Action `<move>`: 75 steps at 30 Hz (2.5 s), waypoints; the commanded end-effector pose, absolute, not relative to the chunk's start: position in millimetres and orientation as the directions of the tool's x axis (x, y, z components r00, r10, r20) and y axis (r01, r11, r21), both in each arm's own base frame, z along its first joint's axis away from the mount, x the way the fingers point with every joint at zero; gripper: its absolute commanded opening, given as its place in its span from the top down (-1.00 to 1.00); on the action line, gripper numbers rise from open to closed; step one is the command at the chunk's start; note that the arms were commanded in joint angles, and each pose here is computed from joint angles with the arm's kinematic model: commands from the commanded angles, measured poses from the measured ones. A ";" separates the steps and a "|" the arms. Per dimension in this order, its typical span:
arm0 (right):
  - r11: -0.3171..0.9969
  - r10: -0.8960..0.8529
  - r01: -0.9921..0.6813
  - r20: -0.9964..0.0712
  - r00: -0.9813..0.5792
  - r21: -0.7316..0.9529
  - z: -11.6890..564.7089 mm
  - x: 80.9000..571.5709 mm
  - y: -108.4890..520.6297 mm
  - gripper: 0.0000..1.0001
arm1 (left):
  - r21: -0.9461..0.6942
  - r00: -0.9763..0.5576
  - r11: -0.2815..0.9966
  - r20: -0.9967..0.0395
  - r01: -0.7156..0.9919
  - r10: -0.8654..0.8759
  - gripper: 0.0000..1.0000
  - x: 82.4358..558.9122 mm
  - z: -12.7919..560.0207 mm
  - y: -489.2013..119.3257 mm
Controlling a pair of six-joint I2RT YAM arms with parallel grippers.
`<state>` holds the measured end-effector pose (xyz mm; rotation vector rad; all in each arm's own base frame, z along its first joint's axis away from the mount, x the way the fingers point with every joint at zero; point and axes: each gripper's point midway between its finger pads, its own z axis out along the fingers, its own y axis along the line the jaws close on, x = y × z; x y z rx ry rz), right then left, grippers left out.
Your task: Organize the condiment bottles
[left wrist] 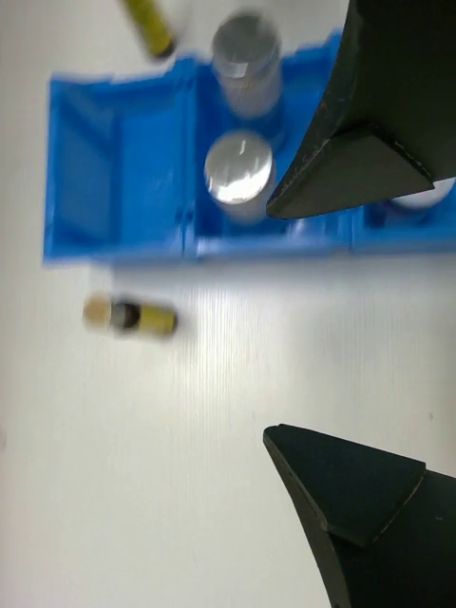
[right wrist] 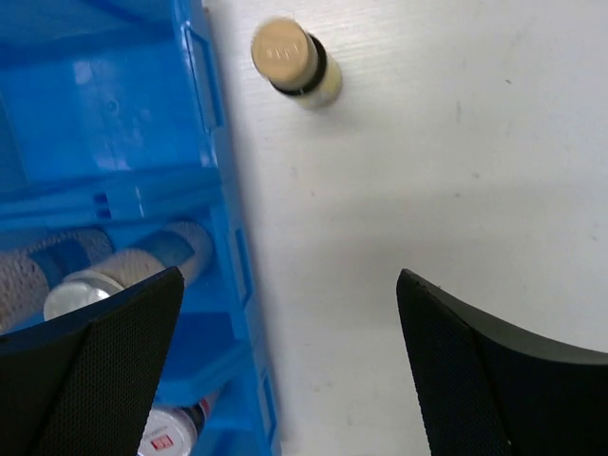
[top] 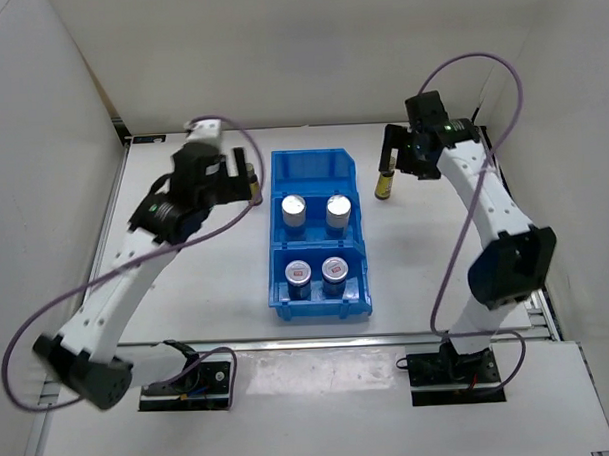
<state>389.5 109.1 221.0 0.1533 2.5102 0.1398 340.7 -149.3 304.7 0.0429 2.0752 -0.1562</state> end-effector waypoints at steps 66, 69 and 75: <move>0.954 -0.146 -0.290 -0.729 -0.669 0.075 215.4 483.1 258.8 1.00 | 0.075 -0.464 0.989 -0.886 -0.125 0.008 -1.00 312.5 227.6 -65.1; 0.955 -0.159 -0.287 -0.703 -0.693 0.067 195.1 486.2 260.6 1.00 | 0.080 -0.471 0.989 -0.882 -0.124 0.012 -1.00 313.4 224.9 -65.5; 0.956 -0.170 -0.286 -0.681 -0.712 0.060 177.3 491.7 263.7 0.78 | 0.081 -0.481 0.990 -0.877 -0.116 0.015 -1.00 314.2 221.8 -67.5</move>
